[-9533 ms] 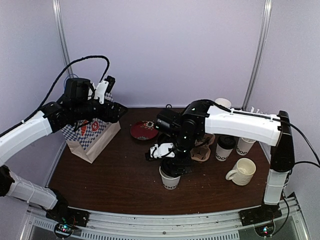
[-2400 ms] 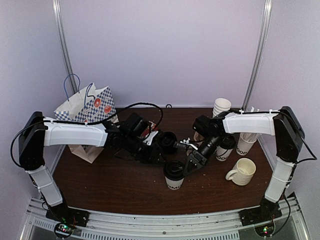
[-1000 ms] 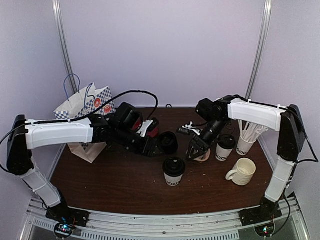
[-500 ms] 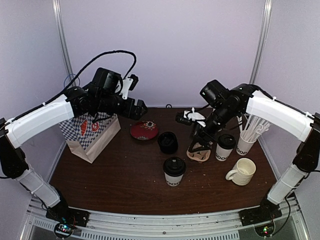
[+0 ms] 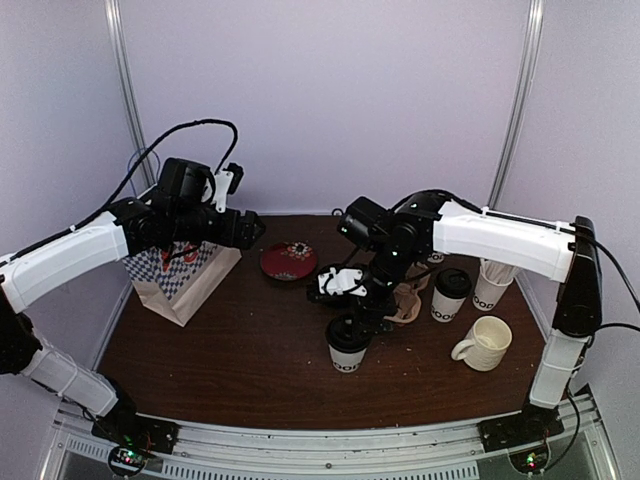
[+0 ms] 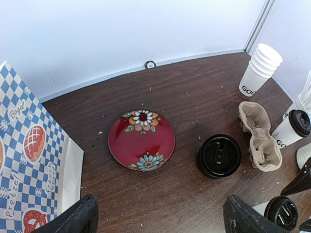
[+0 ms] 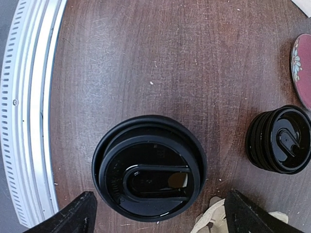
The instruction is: Pack the takeout coffee
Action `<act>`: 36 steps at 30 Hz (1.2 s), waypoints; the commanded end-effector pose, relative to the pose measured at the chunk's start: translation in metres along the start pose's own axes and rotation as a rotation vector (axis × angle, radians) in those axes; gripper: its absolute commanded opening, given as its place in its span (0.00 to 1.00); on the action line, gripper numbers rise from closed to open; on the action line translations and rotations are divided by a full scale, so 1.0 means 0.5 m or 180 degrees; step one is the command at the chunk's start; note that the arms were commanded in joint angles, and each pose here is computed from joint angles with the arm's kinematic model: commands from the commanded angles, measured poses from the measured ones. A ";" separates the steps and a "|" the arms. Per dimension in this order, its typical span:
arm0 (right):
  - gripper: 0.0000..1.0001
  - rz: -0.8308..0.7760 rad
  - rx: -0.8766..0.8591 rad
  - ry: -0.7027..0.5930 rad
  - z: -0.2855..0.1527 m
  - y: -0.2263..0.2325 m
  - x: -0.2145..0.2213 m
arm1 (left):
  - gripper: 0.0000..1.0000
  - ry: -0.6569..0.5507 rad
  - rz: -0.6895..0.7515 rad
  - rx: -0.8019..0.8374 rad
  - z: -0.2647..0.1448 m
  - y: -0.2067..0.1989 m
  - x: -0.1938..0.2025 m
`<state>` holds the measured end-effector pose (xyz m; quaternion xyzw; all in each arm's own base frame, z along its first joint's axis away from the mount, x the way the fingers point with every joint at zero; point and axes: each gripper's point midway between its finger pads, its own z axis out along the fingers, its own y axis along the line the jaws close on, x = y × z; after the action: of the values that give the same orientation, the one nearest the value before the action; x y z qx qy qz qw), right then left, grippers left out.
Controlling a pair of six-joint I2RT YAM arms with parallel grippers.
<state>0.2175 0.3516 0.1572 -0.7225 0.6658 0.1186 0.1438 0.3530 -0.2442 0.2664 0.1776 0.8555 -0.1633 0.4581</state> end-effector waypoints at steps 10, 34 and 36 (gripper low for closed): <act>0.92 -0.0097 -0.0048 0.0142 0.026 0.006 -0.009 | 0.93 -0.0266 0.0039 0.0149 -0.018 -0.018 -0.040; 0.83 0.0016 -0.0266 0.0292 0.067 0.030 0.007 | 0.93 -0.0131 0.0038 0.0180 0.006 -0.022 -0.022; 0.80 0.0022 -0.0233 0.0269 0.060 0.028 0.004 | 0.93 -0.0119 0.0038 0.0190 0.007 -0.024 -0.021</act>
<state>0.2105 0.3598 0.1326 -0.7307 0.6656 0.1093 0.1054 0.3526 -0.2513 0.2692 0.1849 0.8495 -0.1806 0.4599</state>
